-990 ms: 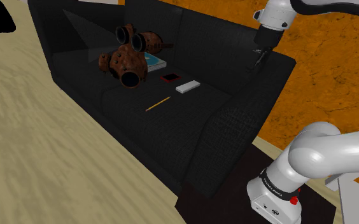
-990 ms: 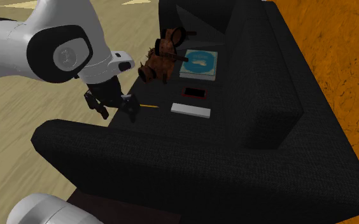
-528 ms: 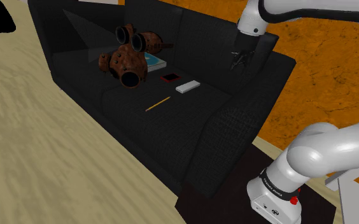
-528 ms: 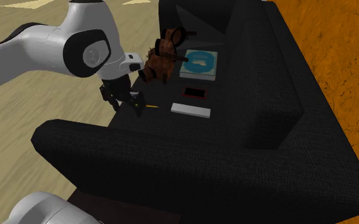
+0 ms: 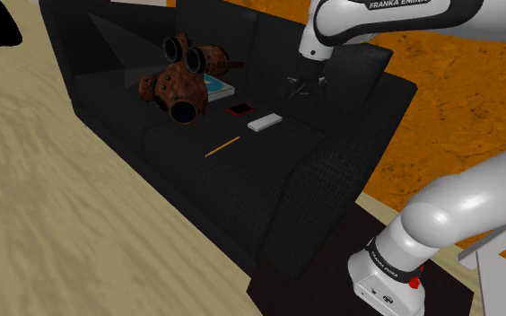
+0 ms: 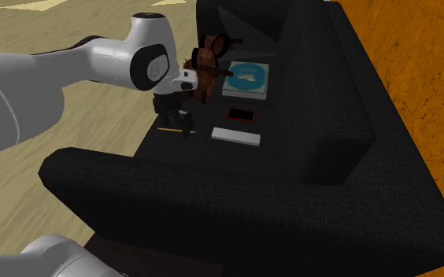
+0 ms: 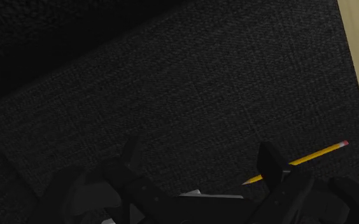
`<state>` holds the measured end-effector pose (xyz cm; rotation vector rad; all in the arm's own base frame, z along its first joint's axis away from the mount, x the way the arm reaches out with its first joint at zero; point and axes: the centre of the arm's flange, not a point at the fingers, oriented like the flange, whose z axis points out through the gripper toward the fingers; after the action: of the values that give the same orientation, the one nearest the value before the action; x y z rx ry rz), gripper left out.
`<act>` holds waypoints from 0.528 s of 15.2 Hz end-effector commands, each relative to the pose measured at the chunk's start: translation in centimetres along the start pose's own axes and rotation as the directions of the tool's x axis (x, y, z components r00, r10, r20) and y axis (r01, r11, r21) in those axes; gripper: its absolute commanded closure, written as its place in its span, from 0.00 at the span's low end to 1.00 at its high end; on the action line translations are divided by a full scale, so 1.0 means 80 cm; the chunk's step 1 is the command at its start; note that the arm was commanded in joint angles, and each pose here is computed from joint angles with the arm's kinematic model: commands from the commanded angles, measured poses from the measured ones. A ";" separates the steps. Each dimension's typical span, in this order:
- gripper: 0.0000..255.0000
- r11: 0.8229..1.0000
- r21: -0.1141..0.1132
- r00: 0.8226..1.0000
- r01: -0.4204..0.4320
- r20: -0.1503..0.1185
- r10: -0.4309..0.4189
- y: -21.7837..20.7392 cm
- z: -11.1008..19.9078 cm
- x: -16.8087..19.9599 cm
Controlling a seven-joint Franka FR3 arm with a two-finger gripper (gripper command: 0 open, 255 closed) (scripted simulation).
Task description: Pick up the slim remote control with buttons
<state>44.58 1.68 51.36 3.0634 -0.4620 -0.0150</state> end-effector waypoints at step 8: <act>0.00 0.943 0.015 0.943 -0.332 0.023 0.332 -0.003 0.070 0.134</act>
<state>53.57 -1.07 46.48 2.9784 -0.9170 -0.0278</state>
